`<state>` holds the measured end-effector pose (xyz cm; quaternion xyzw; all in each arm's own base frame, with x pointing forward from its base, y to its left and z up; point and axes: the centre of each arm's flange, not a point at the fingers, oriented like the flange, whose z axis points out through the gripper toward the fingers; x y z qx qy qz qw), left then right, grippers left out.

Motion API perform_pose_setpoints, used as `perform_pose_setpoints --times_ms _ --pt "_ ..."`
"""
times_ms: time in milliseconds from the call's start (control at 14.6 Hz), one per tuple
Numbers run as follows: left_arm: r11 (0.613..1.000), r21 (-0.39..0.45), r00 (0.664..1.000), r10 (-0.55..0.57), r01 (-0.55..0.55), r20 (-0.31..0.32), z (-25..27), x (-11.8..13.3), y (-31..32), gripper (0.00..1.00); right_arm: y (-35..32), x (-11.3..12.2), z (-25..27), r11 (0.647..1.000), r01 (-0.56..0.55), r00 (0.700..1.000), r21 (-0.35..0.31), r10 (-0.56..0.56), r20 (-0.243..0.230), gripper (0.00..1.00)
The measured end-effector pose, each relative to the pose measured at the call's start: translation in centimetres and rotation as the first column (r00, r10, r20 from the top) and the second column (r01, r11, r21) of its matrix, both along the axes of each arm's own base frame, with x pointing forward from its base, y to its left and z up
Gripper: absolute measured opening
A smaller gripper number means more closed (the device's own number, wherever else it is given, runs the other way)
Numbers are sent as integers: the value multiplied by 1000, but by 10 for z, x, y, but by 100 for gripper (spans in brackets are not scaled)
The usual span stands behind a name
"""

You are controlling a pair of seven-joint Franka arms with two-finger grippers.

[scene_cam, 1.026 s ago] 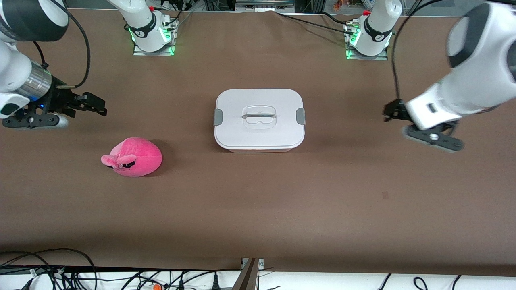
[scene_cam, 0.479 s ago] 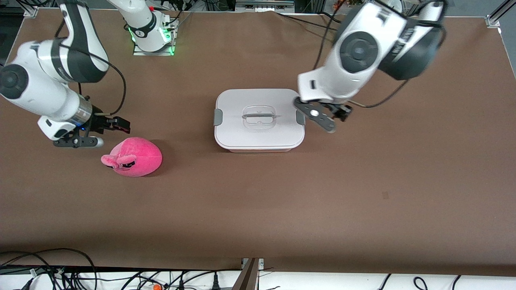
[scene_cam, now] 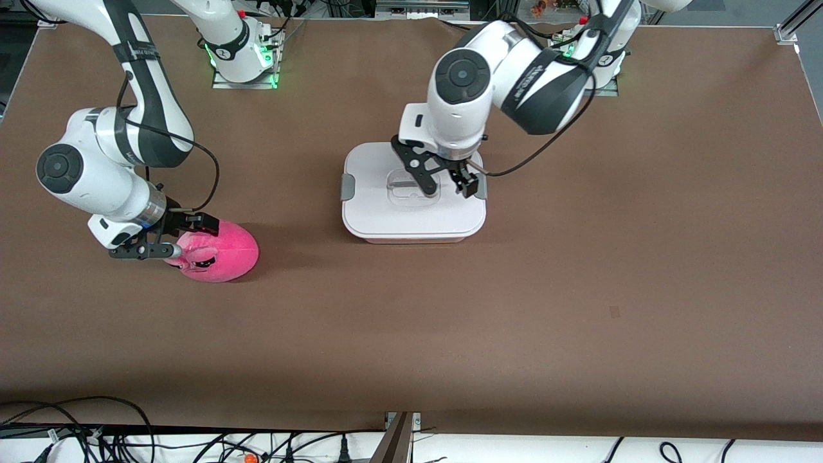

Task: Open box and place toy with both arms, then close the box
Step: 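Grasp the pink plush with the right gripper while the left grasps the lid handle, then lift the white lid off with the left gripper while the right lifts the plush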

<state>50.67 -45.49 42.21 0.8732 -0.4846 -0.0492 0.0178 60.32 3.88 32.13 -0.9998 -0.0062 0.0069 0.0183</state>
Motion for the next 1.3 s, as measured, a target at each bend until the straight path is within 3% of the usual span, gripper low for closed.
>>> perform_pose_setpoints --times_ms 274,410,615,957,1026,1094,1162,1299 --pt "995 15 994 -97 96 41 -10 -20 -30 100 0 6 -20 1000 -2 1000 -1 2 26 100" --pt "990 36 987 -140 138 78 -19 -27 -43 100 -1 7 -29 1000 -22 999 -2 22 23 95" --pt "982 52 977 -187 182 102 -45 -37 -61 100 -5 8 -31 999 -35 999 -2 35 25 61" --pt "977 48 971 -210 206 114 -77 -45 -69 100 -7 9 -26 999 -45 999 -2 45 29 16" --pt "977 48 970 -212 208 115 -77 -45 -69 100 -7 9 -24 999 -46 999 -2 46 25 11" --pt "976 49 969 -217 212 115 -77 -46 -69 93 -7 9 -22 999 -49 999 -2 49 19 11" --pt "975 48 968 -222 217 115 -77 -47 -70 93 -6 10 -18 999 -53 999 -1 53 8 11" --pt "973 48 967 -229 225 115 -76 -51 -74 79 -6 12 -5 997 -78 997 2 78 -11 10"
